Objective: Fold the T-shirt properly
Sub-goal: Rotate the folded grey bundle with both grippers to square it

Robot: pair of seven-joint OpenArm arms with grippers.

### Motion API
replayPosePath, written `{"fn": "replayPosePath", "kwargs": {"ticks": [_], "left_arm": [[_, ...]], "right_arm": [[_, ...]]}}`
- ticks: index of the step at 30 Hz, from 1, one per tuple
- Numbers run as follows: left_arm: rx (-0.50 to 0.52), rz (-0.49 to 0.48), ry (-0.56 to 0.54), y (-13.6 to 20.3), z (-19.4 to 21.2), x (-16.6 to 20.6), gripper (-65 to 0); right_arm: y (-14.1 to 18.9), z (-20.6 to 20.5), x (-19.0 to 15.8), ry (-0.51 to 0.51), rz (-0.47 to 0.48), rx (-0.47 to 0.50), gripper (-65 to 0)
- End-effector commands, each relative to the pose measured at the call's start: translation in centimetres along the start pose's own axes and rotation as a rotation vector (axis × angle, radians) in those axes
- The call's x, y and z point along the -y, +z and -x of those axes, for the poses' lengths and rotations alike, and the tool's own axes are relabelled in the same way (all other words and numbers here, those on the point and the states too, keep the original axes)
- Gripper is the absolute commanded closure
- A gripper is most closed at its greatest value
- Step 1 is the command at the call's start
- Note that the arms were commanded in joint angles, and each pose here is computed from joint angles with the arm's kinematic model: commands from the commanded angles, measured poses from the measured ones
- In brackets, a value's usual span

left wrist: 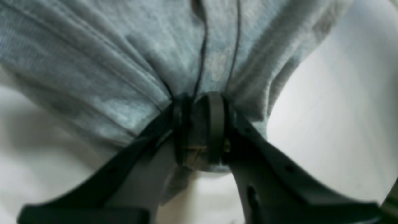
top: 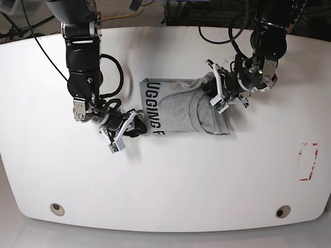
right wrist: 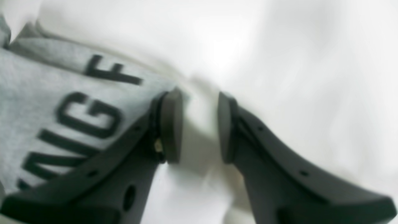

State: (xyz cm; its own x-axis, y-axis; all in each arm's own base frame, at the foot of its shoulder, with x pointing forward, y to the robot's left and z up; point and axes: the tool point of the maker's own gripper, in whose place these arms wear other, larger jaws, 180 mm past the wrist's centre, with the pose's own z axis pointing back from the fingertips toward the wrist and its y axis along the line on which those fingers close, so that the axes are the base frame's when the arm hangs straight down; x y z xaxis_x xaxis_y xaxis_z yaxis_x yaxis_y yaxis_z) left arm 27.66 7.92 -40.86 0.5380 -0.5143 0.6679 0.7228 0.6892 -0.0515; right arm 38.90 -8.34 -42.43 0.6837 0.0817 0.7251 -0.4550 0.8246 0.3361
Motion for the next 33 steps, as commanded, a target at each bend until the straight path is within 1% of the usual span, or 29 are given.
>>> {"fn": "replayPosePath", "kwargs": {"ticks": [1,4,5,7,10,13,15,19,20,22,25,29,33], "left_arm": [[-0.059,-0.041,-0.06,1.2,1.0,-2.3,-9.3],[-0.064,-0.056,-0.134,2.4,0.3,-4.3,-9.0],[-0.062,-0.075,-0.14,2.9,0.2,-4.9,-9.0],[-0.038,-0.135,-0.155,4.8,-0.7,-6.5,-9.0],[0.025,-0.221,-0.171,7.3,-2.7,-8.1,-9.2],[0.033,-0.286,-0.193,9.5,-3.6,-8.7,-9.3],[0.025,-0.306,-0.199,10.1,-3.9,-8.7,-9.3],[0.02,-0.286,-0.164,9.3,-3.7,-7.2,-9.3],[0.02,-0.269,-0.145,8.8,-3.3,-6.4,-9.3],[0.029,-0.245,-0.124,8.1,-3.2,-5.3,-9.3],[0.059,-0.205,-0.075,6.8,-3.4,-3.4,-9.3],[0.099,-0.163,-0.017,5.5,-4.0,-1.3,-9.3],[0.118,-0.147,0.005,5.0,-4.4,-0.5,-9.3]], "right_arm": [[0.8,-0.3,1.0,0.017,0.023,-0.005,-17.6],[1.8,-0.2,1.0,0.048,0.032,0.005,-17.6],[2.1,-0.3,0.8,0.062,0.034,0.006,-17.6],[3.1,-0.9,0.1,0.114,0.039,-0.004,-17.6],[4.3,-2.4,-1.5,0.195,0.042,-0.012,-17.6],[5.6,-4.0,-3.4,0.276,0.047,-0.005,-17.6],[5.7,-4.8,-5.0,0.3,0.036,0.004,-17.8],[5.7,-6.2,-8.0,0.326,0.006,0.018,-17.8],[5.2,-6.4,-9.2,0.314,-0.017,0.023,-17.8],[4.6,-6.4,-10.4,0.299,-0.044,0.029,-17.9],[3.1,-5.7,-13.1,0.27,-0.114,0.022,-17.9],[1.4,-4.9,-16.6,0.272,-0.198,-0.004,-17.6],[0.3,-4.2,-18.5,0.25,-0.248,-0.024,-17.8]]}}
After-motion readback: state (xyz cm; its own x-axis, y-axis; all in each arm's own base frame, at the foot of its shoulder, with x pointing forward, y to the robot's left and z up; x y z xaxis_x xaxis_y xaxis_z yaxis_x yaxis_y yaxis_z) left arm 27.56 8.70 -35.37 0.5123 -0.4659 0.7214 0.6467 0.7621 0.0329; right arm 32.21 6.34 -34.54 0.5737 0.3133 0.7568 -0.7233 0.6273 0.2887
